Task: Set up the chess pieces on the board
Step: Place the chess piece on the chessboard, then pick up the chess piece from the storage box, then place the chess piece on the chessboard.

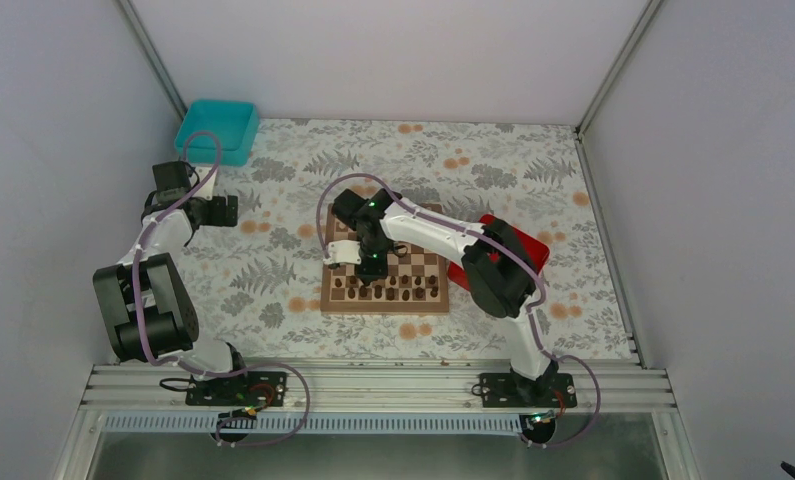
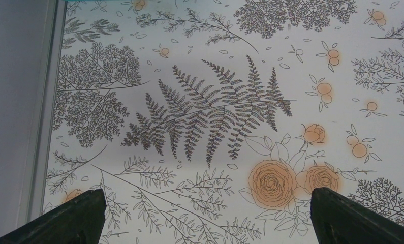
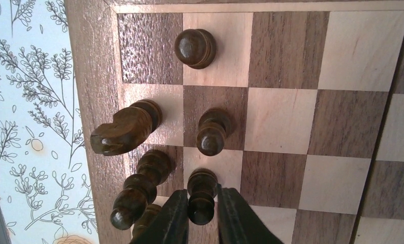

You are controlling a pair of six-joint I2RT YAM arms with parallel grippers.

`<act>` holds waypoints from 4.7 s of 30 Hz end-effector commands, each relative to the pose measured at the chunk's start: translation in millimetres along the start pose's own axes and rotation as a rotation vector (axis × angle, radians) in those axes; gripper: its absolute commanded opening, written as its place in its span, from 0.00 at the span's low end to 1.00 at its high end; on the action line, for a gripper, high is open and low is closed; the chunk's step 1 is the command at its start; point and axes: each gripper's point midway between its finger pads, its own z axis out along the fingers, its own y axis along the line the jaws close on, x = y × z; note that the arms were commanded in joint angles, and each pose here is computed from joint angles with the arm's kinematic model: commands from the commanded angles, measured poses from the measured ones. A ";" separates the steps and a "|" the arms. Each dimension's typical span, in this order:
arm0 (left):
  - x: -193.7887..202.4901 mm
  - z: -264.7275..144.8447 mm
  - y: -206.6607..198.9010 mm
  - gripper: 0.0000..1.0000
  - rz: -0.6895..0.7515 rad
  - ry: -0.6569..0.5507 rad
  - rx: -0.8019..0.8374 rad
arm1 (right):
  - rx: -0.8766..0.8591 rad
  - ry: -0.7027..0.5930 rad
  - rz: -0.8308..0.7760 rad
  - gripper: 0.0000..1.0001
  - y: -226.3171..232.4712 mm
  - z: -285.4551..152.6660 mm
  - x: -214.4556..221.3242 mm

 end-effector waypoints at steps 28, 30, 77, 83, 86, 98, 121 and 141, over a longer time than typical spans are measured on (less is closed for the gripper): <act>-1.5 -3.0 2.7 1.00 -0.003 -0.015 -0.006 | 0.395 -0.103 0.647 0.36 -71.2 -139.8 261.7; -2.3 -3.5 2.1 1.00 -0.003 -0.018 -0.002 | 0.399 -0.095 0.711 0.36 -67.8 -131.1 289.6; -0.7 -3.7 3.4 1.00 -0.018 -0.018 0.012 | 0.363 0.036 0.907 0.27 -87.0 -39.4 357.8; -0.7 -3.7 3.1 1.00 -0.019 -0.018 0.014 | 0.357 0.033 0.909 0.15 -87.0 -40.6 356.6; -0.7 -3.4 3.4 1.00 -0.019 -0.018 0.012 | 0.355 0.017 0.907 0.09 -87.5 -49.9 351.1; -1.4 -4.7 4.3 1.00 -0.019 -0.021 0.009 | 0.401 -0.102 0.618 0.05 -73.9 -143.0 215.5; -1.1 -6.3 11.2 1.00 -0.018 -0.018 -0.030 | 0.093 -0.093 -0.166 0.08 33.9 -59.3 -64.9; 1.4 -3.2 10.1 1.00 -0.016 -0.017 -0.019 | 0.060 0.003 -0.194 0.08 31.1 10.0 -68.3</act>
